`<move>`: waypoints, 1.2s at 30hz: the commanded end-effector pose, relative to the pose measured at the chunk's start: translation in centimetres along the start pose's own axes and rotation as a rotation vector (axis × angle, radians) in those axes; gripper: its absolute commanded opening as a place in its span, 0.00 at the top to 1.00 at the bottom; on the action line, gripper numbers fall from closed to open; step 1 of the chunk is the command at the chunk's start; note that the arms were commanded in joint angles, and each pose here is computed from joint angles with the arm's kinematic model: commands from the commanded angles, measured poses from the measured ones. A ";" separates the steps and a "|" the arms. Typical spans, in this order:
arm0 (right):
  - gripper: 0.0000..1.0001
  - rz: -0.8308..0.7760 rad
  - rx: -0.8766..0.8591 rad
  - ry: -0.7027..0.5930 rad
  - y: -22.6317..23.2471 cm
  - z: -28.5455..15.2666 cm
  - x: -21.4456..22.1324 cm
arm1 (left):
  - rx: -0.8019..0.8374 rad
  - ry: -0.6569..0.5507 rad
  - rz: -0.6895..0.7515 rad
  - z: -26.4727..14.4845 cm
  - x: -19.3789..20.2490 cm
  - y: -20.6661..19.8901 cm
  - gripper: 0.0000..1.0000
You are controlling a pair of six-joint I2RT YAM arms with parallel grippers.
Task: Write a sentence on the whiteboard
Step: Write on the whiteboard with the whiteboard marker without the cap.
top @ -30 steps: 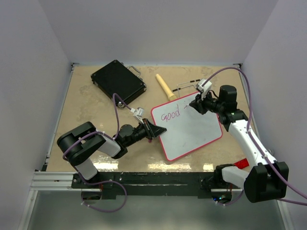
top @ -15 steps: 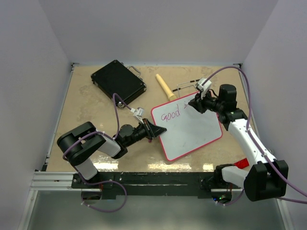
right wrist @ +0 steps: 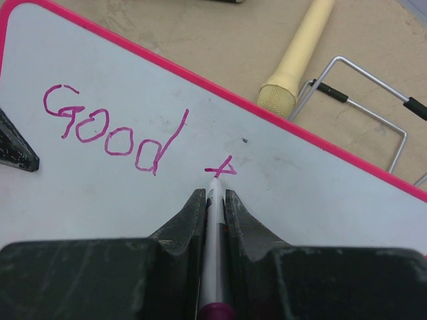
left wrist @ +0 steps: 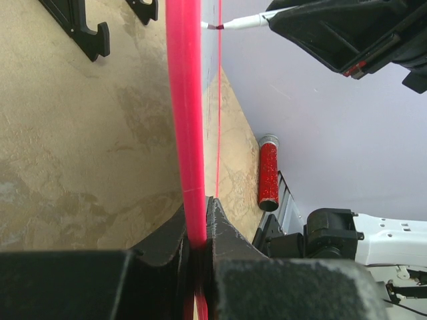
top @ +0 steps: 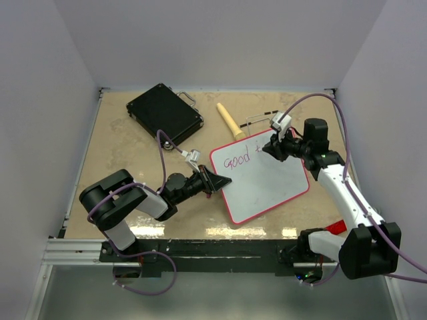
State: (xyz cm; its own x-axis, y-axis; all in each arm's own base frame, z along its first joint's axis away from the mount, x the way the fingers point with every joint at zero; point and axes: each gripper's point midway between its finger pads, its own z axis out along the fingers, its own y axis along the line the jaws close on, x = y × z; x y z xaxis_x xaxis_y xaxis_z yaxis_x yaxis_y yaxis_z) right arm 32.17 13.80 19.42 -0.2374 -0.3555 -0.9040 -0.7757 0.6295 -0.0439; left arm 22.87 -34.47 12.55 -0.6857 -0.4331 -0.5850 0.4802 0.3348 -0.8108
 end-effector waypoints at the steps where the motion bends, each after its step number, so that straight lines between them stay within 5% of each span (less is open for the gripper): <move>1: 1.00 -0.020 -0.028 0.035 0.8 -0.6 0.5 | 0.192 -0.090 0.126 0.2 -2.4 -4.7 1.00; 12: 1.00 -0.023 0.005 0.067 0.4 -1.1 1.1 | 0.193 -0.091 0.129 0.2 -2.5 -4.7 1.00; 36: 1.00 -0.075 0.059 -0.142 -0.7 -2.5 -5.9 | 0.187 -0.082 0.138 0.1 -2.4 -4.6 1.00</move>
State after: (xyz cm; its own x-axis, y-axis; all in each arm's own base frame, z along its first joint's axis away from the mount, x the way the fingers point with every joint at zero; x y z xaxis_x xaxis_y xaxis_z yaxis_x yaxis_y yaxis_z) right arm 32.33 13.28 23.05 -0.1773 -0.3492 -0.9201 -0.7471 0.6563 -0.1052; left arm 22.83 -34.51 12.69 -0.6780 -0.4272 -0.5982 0.4966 0.3338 -0.8012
